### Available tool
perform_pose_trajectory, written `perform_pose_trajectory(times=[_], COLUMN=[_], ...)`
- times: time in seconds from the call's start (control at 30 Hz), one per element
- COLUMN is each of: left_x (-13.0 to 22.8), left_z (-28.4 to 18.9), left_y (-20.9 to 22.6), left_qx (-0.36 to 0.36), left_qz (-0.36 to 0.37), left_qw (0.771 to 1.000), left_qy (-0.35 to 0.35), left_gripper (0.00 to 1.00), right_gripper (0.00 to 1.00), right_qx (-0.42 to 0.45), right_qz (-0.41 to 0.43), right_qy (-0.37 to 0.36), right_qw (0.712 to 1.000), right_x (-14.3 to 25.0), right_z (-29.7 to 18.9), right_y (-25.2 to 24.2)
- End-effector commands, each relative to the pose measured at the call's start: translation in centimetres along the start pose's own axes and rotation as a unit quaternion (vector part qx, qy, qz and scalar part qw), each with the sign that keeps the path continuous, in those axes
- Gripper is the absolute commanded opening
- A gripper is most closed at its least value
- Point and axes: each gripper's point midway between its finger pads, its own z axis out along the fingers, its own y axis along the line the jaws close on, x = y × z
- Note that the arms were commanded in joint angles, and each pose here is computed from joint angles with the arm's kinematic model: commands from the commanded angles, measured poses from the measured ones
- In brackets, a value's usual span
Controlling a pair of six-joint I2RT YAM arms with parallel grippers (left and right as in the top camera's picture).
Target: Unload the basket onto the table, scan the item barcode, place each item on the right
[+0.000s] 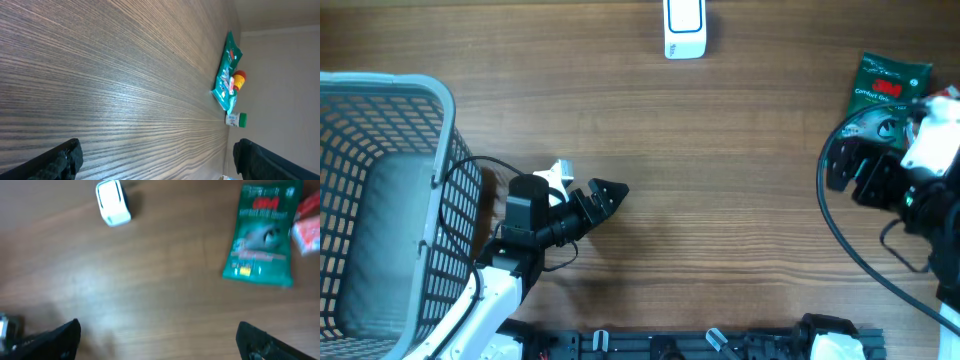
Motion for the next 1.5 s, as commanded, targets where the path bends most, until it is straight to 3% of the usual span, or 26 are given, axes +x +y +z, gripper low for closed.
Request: perform_pose_trajectory(times=[0.0,0.13,0.23,0.57,0.77,0.9,1.17,1.47], left_x=[-0.6,-0.6,-0.6,-0.6,-0.6,-0.6,-0.6,-0.6], left_z=[-0.2,-0.2,-0.2,-0.2,-0.2,-0.2,-0.2,-0.2], left_y=[-0.2,-0.2,-0.2,-0.2,-0.2,-0.2,-0.2,-0.2], left_qx=[0.0,0.0,0.0,0.0,0.0,0.0,0.0,0.0], left_qz=[0.01,0.01,0.01,0.01,0.01,0.01,0.01,0.01], left_qw=[1.0,1.0,1.0,1.0,1.0,1.0,1.0,1.0], left_qy=[-0.012,-0.012,-0.012,-0.012,-0.012,-0.012,-0.012,-0.012], left_gripper=[1.0,1.0,1.0,1.0,1.0,1.0,1.0,1.0], right_gripper=[1.0,1.0,1.0,1.0,1.0,1.0,1.0,1.0], right_qx=[0.01,-0.068,-0.112,-0.111,-0.14,-0.166,-0.226,-0.216], right_qz=[0.004,-0.097,-0.16,-0.238,-0.276,-0.284,-0.269,-0.223], right_qy=[0.016,-0.007,-0.069,-0.242,-0.353,-0.409,-0.49,-0.507], right_qw=[1.0,0.993,0.978,0.934,0.883,0.851,0.798,0.804], right_x=[0.7,0.5,-0.1,2.7,3.1,3.2,4.8,5.9], right_z=[0.1,-0.9,-3.5,-13.3,-15.5,-14.5,-7.8,0.0], right_y=[-0.4,2.4,4.5,6.3,7.7,8.0,7.6,5.2])
